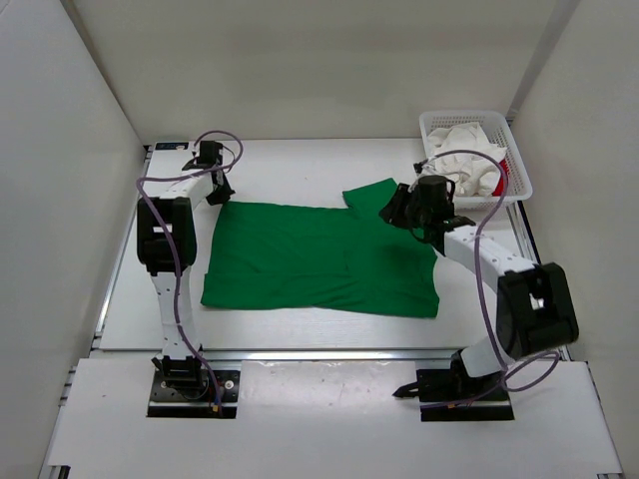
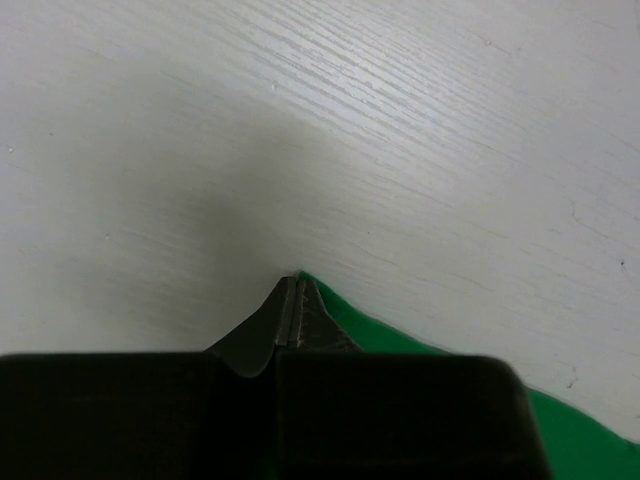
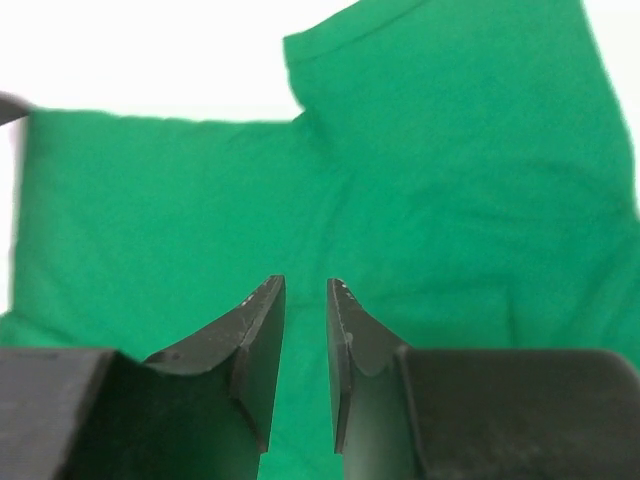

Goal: Fold and stack the t-shirts
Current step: Grap the side of the flattened tshirt furthest away from the robot with both arms

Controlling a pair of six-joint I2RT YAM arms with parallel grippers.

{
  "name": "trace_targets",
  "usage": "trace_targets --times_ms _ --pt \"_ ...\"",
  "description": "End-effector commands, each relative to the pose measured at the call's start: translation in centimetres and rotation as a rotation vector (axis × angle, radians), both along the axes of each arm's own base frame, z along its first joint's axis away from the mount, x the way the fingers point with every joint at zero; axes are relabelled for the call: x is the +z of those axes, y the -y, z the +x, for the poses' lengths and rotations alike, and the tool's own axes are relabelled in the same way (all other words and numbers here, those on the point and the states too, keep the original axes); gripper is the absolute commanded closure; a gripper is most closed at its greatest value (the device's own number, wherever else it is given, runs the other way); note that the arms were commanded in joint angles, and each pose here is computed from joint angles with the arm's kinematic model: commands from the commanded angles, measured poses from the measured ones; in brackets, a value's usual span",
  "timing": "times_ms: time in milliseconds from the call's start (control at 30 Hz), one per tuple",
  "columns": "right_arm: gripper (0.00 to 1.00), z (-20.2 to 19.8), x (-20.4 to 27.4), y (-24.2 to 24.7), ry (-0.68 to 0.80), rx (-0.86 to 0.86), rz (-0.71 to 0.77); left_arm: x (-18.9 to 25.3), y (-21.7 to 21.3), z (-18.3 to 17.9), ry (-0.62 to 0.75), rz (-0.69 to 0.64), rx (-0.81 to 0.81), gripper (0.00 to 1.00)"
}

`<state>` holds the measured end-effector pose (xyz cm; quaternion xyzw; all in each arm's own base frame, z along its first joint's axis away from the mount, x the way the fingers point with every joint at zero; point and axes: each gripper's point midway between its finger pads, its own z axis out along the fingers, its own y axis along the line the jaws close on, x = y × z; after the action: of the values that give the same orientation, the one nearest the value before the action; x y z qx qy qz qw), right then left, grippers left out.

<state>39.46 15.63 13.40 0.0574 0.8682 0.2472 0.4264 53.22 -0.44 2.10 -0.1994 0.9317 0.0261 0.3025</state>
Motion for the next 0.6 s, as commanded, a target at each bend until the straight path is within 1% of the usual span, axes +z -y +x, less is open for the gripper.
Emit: trace_targets --times_ms 0,33,67,100,133,167,233,267,333,400,433,500,533,567 --pt "0.78 4.5 0.7 1.7 0.052 -0.049 -0.057 2.9 -0.4 -0.5 0.063 -0.026 0.016 1.0" --pt "0.8 5.2 -1.3 2.4 -0.001 -0.07 -0.08 2.7 -0.1 -0.6 0.071 -0.03 0.011 1.0" --pt "0.8 6.6 -2.0 2.8 -0.012 -0.079 -0.095 3.1 -0.3 -0.8 0.09 -0.04 0.019 1.0" --pt "0.8 7.5 -1.6 3.0 -0.006 -0.09 -0.108 3.8 0.0 -0.8 0.109 -0.047 0.013 1.0" --pt "0.79 7.8 -3.2 3.6 -0.049 -0.101 -0.137 3.4 0.1 -1.2 0.104 -0.05 0.017 1.0" --pt "0.8 8.9 -3.4 3.7 -0.042 -0.098 -0.16 4.5 0.2 -1.1 0.13 -0.059 0.016 1.0" --pt "0.78 11.2 -3.1 4.3 -0.026 -0.132 -0.201 5.2 0.6 -1.1 0.152 -0.066 0.014 1.0" --pt "0.78 11.6 -4.4 4.4 -0.052 -0.129 -0.221 5.7 0.7 -1.1 0.168 -0.079 0.013 1.0" --pt "0.78 14.0 -3.8 4.8 -0.049 -0.149 -0.267 6.2 1.2 -1.3 0.175 -0.079 0.006 1.0" --pt "0.78 15.2 -6.2 5.0 -0.107 -0.143 -0.319 7.1 1.6 -1.2 0.199 -0.079 0.002 1.0" --pt "0.8 15.8 -5.9 5.3 -0.113 -0.155 -0.337 7.3 1.9 -1.2 0.203 -0.075 -0.008 1.0" --pt "0.79 16.6 -7.4 5.5 -0.143 -0.166 -0.348 7.4 2.0 -1.2 0.21 -0.086 -0.009 1.0" --pt "0.78 17.0 -6.7 5.4 -0.137 -0.165 -0.356 7.6 2.0 -1.4 0.211 -0.094 -0.006 1.0" --pt "0.77 17.2 -7.7 6.0 -0.161 -0.17 -0.358 7.2 2.0 -1.4 0.207 -0.101 -0.003 1.0"
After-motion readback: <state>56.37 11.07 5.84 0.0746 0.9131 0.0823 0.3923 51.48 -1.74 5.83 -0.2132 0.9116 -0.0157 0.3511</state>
